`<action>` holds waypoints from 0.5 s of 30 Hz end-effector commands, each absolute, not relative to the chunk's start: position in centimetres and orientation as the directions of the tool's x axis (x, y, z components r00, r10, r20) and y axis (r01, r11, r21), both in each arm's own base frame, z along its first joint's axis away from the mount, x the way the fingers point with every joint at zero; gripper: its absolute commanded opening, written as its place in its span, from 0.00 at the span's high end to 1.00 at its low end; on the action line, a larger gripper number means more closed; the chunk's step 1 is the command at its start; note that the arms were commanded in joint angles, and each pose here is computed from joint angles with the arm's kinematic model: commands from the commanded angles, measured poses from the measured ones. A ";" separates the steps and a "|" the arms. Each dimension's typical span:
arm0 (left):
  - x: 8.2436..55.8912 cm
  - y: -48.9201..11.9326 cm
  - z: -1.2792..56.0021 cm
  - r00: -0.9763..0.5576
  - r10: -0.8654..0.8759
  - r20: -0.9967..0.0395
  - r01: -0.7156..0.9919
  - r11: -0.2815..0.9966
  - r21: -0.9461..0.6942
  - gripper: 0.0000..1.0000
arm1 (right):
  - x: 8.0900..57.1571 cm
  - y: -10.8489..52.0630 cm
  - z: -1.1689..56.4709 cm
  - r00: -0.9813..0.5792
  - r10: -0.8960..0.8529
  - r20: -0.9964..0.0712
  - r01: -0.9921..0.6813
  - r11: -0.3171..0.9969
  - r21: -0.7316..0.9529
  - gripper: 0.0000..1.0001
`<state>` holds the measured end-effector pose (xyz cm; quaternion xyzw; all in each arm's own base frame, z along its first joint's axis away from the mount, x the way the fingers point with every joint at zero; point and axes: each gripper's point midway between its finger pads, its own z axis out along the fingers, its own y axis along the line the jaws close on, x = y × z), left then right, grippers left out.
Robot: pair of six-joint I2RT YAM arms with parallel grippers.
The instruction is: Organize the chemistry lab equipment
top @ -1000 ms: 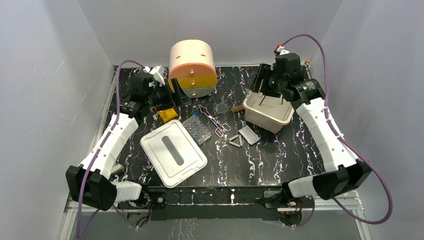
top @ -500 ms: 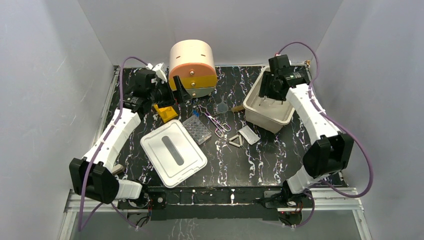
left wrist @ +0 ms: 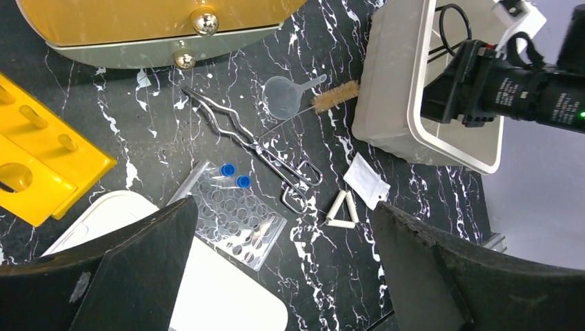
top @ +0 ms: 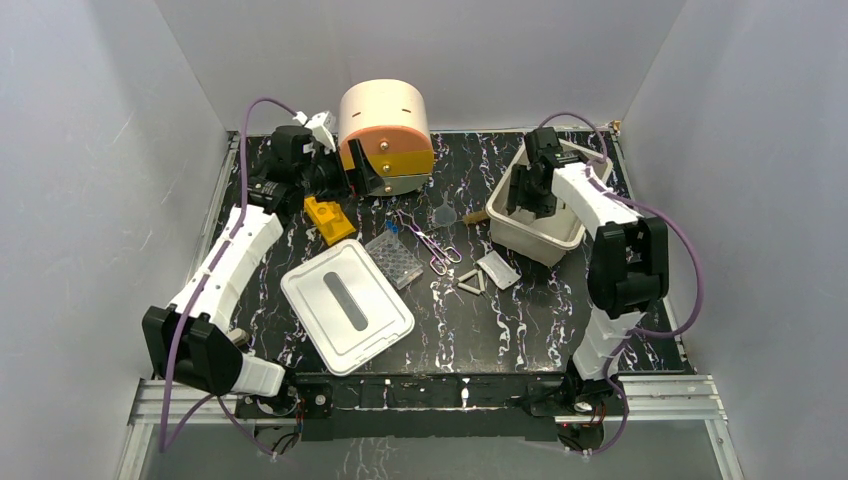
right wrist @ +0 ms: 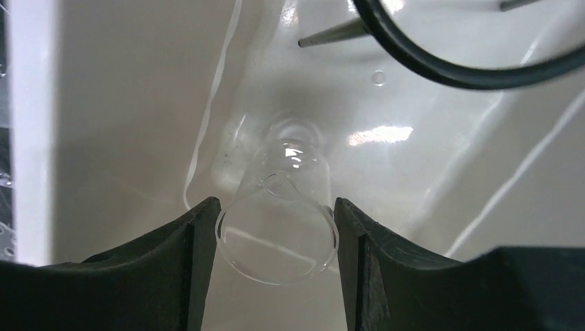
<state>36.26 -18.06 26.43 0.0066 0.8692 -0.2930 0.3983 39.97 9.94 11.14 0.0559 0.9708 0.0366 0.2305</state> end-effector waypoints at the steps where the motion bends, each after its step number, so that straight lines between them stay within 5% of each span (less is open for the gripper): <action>1: 37.0 -18.3 27.4 -0.669 -0.201 -0.715 0.269 0.831 -0.486 0.02 | 41.7 10.9 9.8 -0.871 0.118 -0.477 0.057 0.989 0.140 0.55; 8: 37.6 -18.6 27.0 -0.677 -0.190 -0.711 0.272 0.833 -0.482 0.02 | 42.5 11.2 7.5 -0.881 0.107 -0.461 0.049 0.990 0.135 0.50; 15: 37.8 -19.2 27.0 -0.689 -0.167 -0.705 0.302 0.818 -0.489 0.02 | 42.5 10.8 9.4 -0.862 0.115 -0.494 0.060 0.990 0.126 0.26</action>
